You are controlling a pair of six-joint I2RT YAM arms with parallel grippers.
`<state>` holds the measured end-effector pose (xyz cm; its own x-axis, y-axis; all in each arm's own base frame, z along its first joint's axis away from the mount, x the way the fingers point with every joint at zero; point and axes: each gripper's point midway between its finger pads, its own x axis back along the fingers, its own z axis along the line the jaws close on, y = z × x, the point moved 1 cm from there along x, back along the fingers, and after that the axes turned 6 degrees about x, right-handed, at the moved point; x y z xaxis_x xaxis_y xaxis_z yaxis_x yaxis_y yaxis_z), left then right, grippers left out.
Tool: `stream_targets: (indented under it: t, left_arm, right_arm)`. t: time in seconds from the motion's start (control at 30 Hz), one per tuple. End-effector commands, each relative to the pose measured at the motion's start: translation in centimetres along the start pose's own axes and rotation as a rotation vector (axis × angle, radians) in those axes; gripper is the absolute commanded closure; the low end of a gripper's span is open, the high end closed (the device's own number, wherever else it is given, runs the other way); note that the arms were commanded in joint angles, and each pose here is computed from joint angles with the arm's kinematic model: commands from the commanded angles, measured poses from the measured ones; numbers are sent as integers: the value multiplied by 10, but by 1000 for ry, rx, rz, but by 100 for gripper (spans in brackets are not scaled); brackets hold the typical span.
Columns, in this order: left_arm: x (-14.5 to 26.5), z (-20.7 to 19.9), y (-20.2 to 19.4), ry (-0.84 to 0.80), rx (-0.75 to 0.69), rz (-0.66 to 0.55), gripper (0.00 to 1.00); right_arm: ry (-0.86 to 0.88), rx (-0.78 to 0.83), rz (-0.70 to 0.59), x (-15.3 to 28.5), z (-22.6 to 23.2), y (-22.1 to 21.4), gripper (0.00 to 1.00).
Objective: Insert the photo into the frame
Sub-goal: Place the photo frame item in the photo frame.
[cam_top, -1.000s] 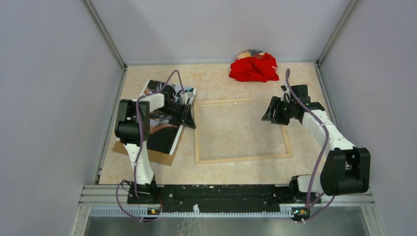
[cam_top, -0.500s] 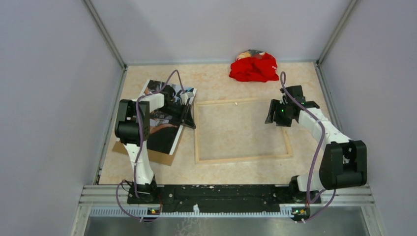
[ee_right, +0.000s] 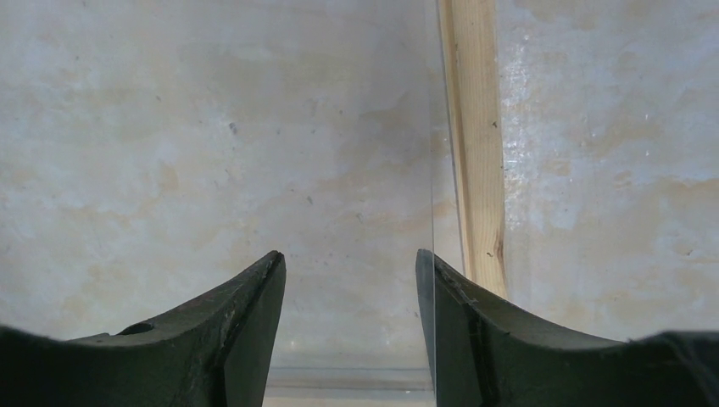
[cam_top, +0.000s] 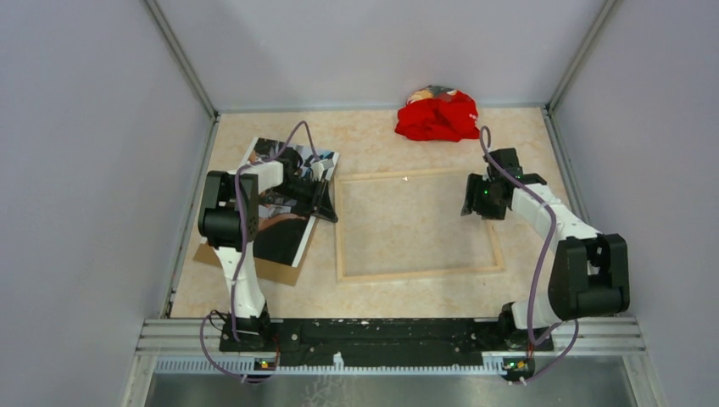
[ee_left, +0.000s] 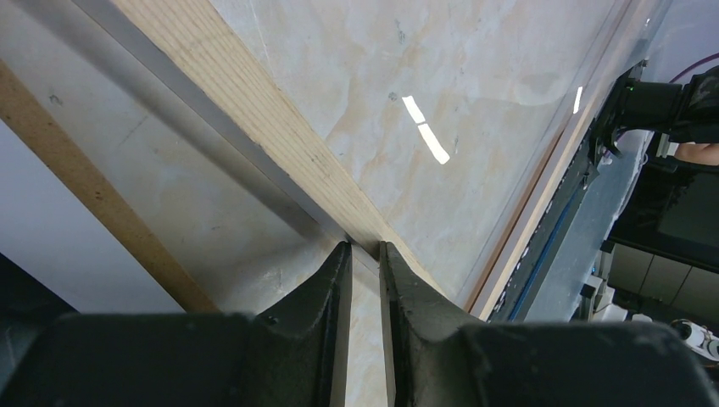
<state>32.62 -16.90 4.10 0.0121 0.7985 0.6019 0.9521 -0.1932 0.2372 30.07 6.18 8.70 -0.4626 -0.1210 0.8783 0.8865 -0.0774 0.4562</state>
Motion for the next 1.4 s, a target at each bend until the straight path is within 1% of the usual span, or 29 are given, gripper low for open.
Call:
stream_targets:
  t: [0.0, 0.23, 0.33, 0.67, 1.37]
  left_arm:
    - [-2, -3, 1, -32, -17, -7, 76]
    - [-2, -2, 1, -31, -17, -6, 76]
    - [-2, -2, 1, -31, -16, -5, 76]
    - [-2, -1, 0, -31, -17, -3, 77]
    - [-3, 1, -2, -28, -17, 2, 78]
  right_arm:
    - [-35, 23, -28, -3, -3, 10, 41]
    - [-46, 20, -24, -8, -5, 9, 41]
    - [-47, 21, -19, -9, -5, 8, 39]
    - [-116, 18, -28, -11, -17, 9, 36]
    - [-136, 2, -24, -16, -21, 7, 34]
